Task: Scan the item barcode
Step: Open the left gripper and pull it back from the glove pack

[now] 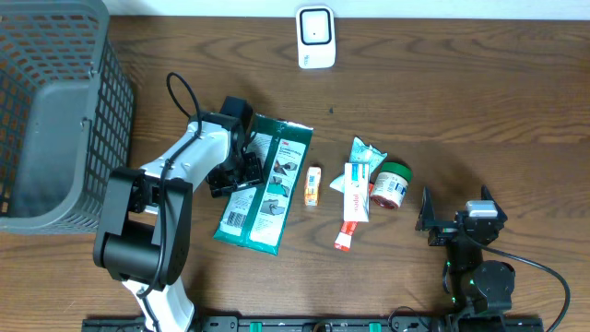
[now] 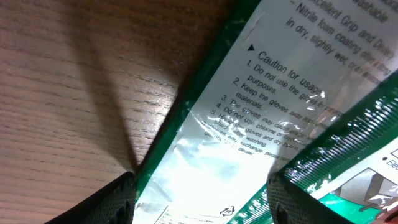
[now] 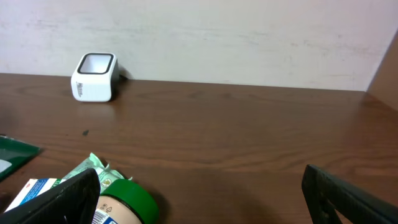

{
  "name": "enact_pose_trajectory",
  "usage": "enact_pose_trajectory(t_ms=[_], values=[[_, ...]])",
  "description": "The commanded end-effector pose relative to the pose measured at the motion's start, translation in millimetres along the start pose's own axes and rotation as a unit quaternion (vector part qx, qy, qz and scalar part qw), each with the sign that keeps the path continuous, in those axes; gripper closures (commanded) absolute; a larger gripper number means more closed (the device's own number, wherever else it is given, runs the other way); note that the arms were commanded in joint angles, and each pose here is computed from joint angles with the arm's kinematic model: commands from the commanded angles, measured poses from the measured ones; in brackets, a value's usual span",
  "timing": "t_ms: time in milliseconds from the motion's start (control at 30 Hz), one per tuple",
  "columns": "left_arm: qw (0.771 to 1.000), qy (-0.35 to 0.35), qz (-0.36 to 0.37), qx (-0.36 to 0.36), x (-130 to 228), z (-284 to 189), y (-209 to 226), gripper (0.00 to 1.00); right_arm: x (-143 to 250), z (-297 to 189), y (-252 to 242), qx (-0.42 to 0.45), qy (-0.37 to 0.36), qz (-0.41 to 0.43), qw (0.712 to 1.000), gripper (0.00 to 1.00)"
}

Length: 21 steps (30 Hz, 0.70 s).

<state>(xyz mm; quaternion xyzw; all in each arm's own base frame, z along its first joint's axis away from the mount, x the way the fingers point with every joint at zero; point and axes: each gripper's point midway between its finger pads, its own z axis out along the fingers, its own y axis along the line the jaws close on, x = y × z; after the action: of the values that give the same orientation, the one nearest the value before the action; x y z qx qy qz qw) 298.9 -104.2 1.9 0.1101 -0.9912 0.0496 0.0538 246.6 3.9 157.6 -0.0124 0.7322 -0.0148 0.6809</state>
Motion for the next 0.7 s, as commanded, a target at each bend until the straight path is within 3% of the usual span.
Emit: enact_pose_trajectory(t_ms=[0, 200, 267, 467, 667], values=[[1.0, -0.008, 0.003, 0.004, -1, -6, 1, 0.31, 1, 0, 1, -0.001, 0.002, -0.003, 1.0, 0.01], [0.996, -0.086, -0.003, 0.02, -15, -53, 5, 0.3, 1, 0, 1, -0.001, 0.002, -0.003, 1.0, 0.01], [0.992, -0.122, -0.007, 0.013, -21, -73, 12, 0.25, 1, 0, 1, -0.002, 0.002, -0.003, 1.0, 0.01], [0.977, -0.21, -0.037, -0.018, -33, -120, 42, 0.23, 1, 0, 1, -0.002, 0.001, -0.003, 1.0, 0.01], [0.972, -0.214, -0.093, -0.033, -30, -134, 82, 0.22, 1, 0, 1, -0.001, 0.002, -0.003, 1.0, 0.01]])
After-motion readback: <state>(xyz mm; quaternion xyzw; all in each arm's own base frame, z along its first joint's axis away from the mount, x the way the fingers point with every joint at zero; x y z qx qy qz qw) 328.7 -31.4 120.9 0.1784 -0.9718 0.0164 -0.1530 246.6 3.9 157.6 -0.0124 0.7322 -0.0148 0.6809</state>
